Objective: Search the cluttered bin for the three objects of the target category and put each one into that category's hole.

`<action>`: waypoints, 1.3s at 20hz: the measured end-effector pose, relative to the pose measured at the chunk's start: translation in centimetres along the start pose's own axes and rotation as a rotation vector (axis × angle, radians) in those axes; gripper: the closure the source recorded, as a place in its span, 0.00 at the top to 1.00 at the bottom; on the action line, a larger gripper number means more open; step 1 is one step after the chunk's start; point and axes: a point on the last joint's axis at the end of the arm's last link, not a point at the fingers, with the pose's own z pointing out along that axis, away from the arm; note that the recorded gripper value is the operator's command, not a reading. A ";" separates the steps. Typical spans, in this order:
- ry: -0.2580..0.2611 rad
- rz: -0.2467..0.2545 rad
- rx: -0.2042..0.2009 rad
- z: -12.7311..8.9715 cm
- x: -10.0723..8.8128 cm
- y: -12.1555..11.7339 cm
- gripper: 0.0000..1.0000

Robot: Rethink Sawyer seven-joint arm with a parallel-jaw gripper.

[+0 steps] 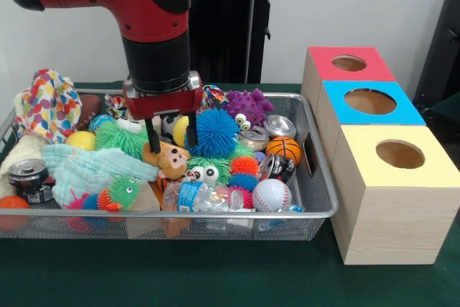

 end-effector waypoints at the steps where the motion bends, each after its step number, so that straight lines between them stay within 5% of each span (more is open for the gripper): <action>1: 0.002 -0.001 -0.003 0.1 0.1 0.1 1.00; 11: 0.020 -0.022 -0.044 2.3 0.9 1.3 1.00; 26: 0.018 -0.089 0.011 3.1 1.7 0.8 1.00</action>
